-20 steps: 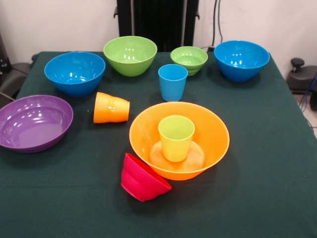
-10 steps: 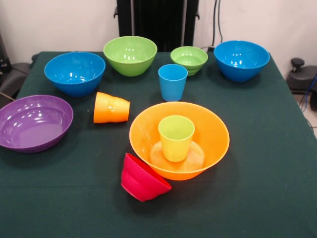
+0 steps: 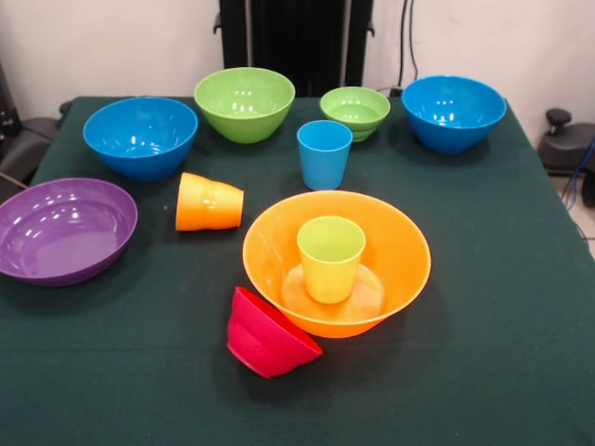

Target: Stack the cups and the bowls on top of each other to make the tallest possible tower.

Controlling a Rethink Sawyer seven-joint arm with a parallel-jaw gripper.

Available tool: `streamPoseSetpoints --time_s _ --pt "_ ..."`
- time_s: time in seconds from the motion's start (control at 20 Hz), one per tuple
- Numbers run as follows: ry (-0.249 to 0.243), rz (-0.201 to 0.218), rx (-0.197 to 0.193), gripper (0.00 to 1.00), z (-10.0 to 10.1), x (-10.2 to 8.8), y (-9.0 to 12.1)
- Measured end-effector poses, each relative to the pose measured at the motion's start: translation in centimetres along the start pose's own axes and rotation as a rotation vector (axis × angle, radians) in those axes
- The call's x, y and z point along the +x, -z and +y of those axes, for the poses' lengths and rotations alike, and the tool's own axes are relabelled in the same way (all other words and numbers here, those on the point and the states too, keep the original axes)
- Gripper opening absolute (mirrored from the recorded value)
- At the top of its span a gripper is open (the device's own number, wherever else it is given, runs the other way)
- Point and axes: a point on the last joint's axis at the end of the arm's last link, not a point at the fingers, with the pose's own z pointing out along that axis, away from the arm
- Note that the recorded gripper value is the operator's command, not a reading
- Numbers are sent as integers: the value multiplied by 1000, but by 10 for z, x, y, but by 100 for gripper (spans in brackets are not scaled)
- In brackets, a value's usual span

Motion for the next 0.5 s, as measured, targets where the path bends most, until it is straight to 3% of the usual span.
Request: streamPoseSetpoints --time_s 0.5 --pt "42 28 14 100 -3 15 -31"
